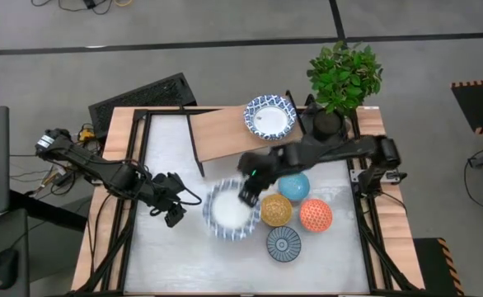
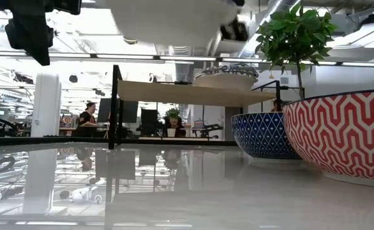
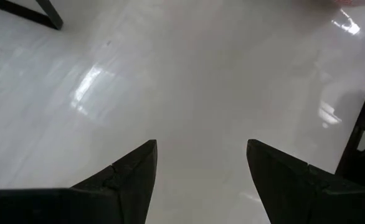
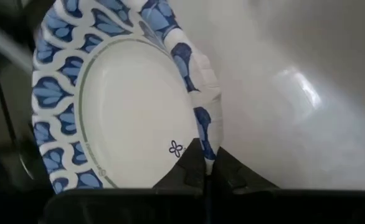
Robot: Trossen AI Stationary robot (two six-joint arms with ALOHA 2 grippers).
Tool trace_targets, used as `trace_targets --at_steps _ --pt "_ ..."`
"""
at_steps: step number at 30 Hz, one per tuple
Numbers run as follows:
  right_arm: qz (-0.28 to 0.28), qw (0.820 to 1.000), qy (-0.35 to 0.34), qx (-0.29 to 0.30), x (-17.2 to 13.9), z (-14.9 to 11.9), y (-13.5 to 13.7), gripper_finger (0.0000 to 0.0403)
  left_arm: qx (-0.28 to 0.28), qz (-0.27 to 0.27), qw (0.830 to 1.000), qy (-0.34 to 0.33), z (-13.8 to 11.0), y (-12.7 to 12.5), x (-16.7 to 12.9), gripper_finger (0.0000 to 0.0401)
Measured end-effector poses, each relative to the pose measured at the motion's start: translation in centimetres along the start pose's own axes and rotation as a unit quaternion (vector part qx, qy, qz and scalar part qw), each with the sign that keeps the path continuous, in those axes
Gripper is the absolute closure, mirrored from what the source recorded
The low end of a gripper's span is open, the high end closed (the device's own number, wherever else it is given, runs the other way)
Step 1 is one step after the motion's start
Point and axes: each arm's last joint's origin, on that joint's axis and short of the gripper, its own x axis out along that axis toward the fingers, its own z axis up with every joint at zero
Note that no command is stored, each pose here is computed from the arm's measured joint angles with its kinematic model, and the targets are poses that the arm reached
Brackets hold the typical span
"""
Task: Place and stack bowls onto a shelf
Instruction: Stack the white patterned bowl on top of the white patterned bowls on the shelf
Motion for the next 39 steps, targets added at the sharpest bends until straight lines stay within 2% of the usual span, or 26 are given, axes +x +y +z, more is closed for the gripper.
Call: trace_targets --at_steps 4,7,10,13,15,16,23,31,34,39 --pt "-0.007 0.994 -0.077 0.071 -6.3 0.2 -0.8 0.0383 0.0 -0.007 1.0 -0.016 0.0 0.1 -0.6 0.0169" --pt "-0.045 0.978 -0.152 0.133 -10.8 -0.8 -1.6 0.0383 -0.002 -0.012 0.999 -0.041 0.1 0.4 -1.4 0.0169" --pt "-0.087 0.944 -0.23 0.22 -14.3 -2.4 -2.5 0.0383 0.0 -0.013 0.997 -0.073 0.2 0.8 -2.4 0.0169" --pt "-0.102 0.894 -0.314 0.304 -16.3 -4.0 -3.3 0.0382 0.0 -0.01 0.994 -0.109 0.2 1.4 -3.3 0.0169" --pt "-0.096 0.864 -0.349 0.35 -16.6 -4.9 -3.7 0.0379 0.003 -0.005 0.991 -0.132 0.2 1.7 -3.9 0.0169" --pt "-0.094 0.855 -0.354 0.366 -16.5 -5.4 -3.9 0.0378 0.004 -0.001 0.99 -0.141 0.3 1.9 -4.1 0.0169" --pt "-0.124 0.817 -0.371 0.424 -13.2 -6.8 -5.5 0.038 0.002 0.02 0.982 -0.186 0.2 2.9 -5.3 0.0169" --pt "-0.124 0.771 -0.409 0.472 -11.6 -3.6 -8.3 0.0379 0.003 0.029 0.981 -0.19 -0.1 3.5 -5.8 0.0169" --pt "-0.144 0.763 -0.404 0.484 -11.4 -2.8 -9.7 0.0378 0.003 0.029 0.981 -0.19 -0.1 3.5 -5.8 0.0169" --pt "-0.16 0.772 -0.375 0.488 -10.9 -1.6 -11.4 0.0378 0.003 0.029 0.981 -0.19 -0.1 3.5 -5.8 0.0169"
